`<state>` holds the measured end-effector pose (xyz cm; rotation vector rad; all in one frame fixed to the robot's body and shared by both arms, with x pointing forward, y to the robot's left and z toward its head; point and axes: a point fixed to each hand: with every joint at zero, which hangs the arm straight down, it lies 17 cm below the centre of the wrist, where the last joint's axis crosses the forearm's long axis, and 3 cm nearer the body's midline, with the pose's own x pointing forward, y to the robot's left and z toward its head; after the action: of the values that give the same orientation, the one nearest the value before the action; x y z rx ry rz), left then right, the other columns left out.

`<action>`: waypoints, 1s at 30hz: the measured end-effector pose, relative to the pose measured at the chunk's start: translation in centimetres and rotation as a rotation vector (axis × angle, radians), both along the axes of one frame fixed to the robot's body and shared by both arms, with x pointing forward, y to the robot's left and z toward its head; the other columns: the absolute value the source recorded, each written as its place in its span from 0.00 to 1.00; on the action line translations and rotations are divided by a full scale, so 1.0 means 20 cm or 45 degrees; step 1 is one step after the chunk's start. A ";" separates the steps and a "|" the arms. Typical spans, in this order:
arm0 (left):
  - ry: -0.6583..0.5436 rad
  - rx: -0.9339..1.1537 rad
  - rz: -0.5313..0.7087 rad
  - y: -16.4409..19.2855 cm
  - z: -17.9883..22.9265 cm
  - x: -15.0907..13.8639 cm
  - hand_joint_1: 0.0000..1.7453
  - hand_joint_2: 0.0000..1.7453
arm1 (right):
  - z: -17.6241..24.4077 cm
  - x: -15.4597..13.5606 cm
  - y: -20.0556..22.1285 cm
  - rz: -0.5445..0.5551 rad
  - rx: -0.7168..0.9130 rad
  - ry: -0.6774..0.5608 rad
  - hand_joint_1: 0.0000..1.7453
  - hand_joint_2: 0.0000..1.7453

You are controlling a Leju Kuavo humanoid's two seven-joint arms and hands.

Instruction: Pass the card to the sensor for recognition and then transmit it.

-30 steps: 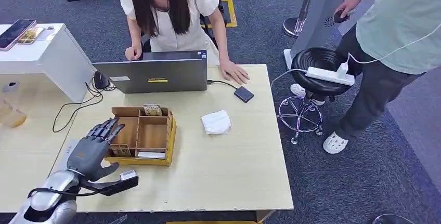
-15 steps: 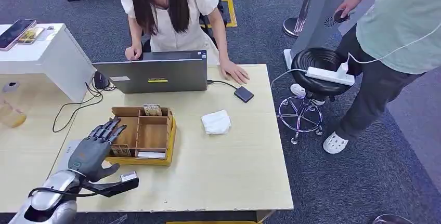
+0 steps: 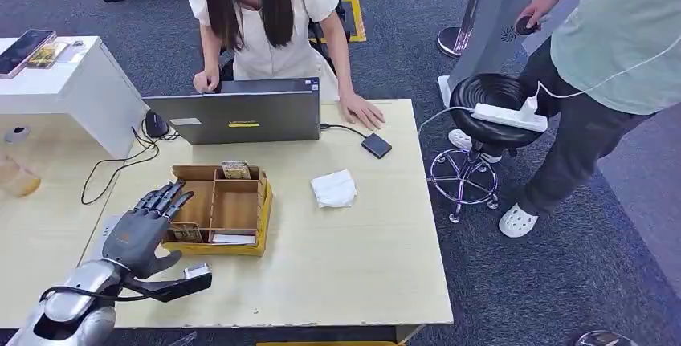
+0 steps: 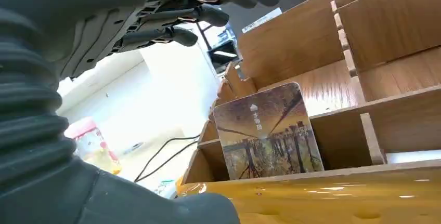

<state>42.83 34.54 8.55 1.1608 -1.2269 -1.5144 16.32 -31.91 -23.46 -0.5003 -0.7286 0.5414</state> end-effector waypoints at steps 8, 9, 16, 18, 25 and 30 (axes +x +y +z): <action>0.014 0.030 -0.004 0.02 0.00 0.01 0.00 1.00 | 0.00 0.00 0.00 -0.003 0.000 -0.001 0.00 1.00; 0.017 0.032 -0.006 0.02 0.00 0.01 0.00 1.00 | 0.00 0.00 0.00 -0.002 0.000 0.000 0.00 1.00; 0.039 0.058 -0.023 0.03 -0.01 0.01 0.00 1.00 | 0.00 0.00 0.00 0.001 0.000 -0.003 0.00 1.00; 0.044 0.066 -0.025 0.04 -0.01 0.00 0.00 1.00 | 0.00 0.00 0.00 0.002 0.000 -0.004 0.00 1.00; 0.058 0.077 -0.033 0.04 -0.02 0.00 0.00 1.00 | 0.00 0.00 0.00 0.001 0.001 -0.006 0.00 1.00; 0.070 0.075 -0.037 0.05 -0.03 0.01 0.37 1.00 | 0.00 0.01 0.00 -0.002 0.001 -0.007 0.00 1.00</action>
<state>42.96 35.46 8.02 1.1365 -1.1737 -1.6035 16.42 -31.98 -23.39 -0.5016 -0.7335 0.5382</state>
